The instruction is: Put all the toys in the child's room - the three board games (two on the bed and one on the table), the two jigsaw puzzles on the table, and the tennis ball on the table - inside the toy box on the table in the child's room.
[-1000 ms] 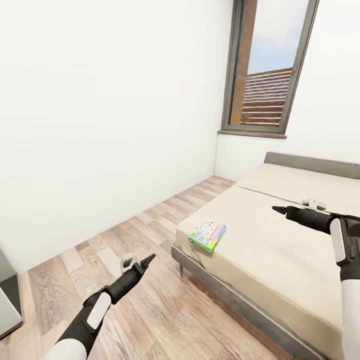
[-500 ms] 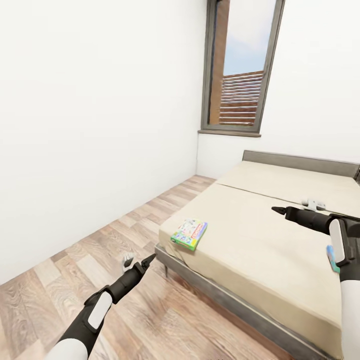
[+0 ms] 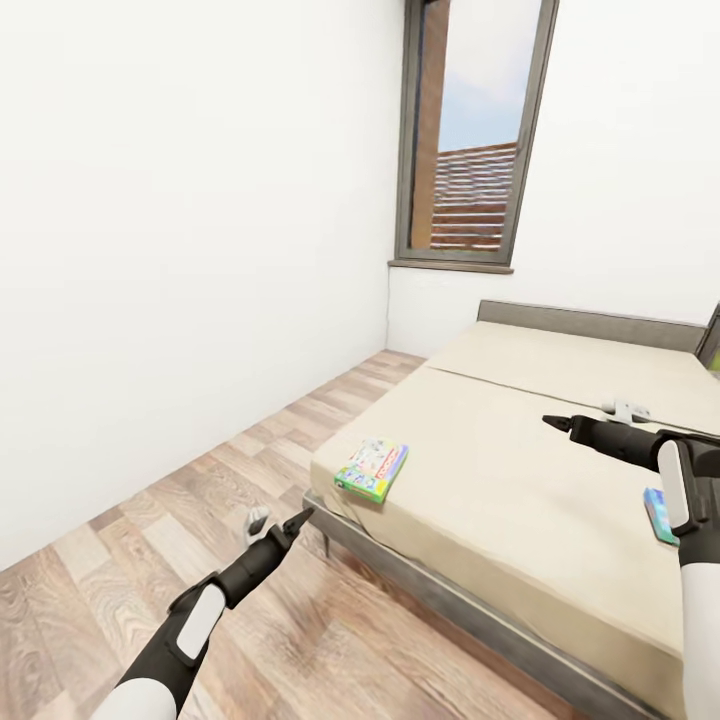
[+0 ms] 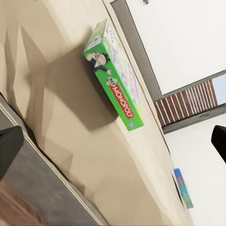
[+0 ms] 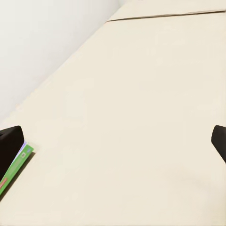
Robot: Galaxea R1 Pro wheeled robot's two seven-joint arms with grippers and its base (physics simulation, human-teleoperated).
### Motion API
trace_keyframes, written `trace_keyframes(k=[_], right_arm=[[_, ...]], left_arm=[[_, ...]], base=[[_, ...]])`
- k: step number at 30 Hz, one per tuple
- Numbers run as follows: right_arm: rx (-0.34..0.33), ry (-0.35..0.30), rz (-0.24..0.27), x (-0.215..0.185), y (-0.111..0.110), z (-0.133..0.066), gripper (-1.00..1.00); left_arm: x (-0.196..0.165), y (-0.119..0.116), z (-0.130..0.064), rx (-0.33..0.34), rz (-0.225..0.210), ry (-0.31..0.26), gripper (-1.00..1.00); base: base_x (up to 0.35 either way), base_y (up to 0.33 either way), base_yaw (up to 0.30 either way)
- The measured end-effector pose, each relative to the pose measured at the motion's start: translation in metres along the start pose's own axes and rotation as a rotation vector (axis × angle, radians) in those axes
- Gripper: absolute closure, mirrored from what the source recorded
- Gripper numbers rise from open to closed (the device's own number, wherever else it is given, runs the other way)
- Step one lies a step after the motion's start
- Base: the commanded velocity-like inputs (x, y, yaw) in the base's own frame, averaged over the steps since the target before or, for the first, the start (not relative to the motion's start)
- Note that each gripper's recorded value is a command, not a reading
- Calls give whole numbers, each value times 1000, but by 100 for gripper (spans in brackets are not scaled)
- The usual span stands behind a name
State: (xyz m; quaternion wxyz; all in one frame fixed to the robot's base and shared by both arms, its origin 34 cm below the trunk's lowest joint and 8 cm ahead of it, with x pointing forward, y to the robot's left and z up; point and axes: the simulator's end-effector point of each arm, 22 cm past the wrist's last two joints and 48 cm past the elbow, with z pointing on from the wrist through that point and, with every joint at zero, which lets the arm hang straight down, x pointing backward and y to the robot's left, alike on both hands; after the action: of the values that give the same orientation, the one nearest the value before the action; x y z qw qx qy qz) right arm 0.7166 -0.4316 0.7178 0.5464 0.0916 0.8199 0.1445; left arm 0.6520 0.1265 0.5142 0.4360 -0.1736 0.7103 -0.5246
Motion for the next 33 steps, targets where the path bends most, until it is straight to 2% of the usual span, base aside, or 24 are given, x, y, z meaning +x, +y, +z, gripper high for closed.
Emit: trace_keyframes(k=[12, 33], right_arm=[[-1, -2, -3, 0, 1, -1, -100], [2, -10, -16, -1, 2, -6, -100]], left_arm=[[2, 1, 0, -2, 1, -2, -100], [-12, 7, -8, -14, 1, -26, -100]], base=[[173, -14, -7], [31, -3, -1]])
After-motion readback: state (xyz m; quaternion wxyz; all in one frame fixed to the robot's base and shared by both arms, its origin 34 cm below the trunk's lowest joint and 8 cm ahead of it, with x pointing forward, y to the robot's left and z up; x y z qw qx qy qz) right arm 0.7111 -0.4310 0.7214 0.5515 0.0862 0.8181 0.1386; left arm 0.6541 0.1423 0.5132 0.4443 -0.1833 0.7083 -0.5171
